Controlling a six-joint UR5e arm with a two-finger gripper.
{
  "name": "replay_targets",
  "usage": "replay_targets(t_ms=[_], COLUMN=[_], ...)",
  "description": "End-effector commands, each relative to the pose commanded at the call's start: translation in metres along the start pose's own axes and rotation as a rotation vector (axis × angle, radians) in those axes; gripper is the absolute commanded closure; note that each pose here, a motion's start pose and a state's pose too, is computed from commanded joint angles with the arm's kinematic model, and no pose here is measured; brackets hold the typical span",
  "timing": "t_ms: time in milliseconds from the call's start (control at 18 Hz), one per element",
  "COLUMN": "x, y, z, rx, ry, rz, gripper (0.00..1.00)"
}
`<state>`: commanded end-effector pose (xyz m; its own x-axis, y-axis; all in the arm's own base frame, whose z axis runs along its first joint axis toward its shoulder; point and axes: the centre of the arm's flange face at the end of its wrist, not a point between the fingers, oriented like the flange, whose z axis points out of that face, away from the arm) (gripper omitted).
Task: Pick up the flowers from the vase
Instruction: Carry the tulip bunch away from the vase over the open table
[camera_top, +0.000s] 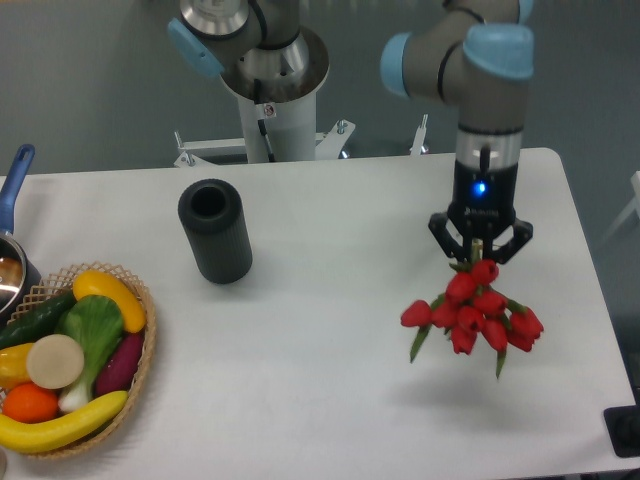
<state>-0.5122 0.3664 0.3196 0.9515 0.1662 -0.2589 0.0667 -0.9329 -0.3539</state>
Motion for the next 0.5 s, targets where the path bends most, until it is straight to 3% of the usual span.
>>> replay_targets(t_ms=[278, 500], x=[-0.014, -0.025], y=[-0.009, -0.026], z=[-0.003, -0.006], rx=[-0.051, -0.132], ry=[0.001, 0.053], rz=[0.009, 0.018], gripper=[1.0, 1.0])
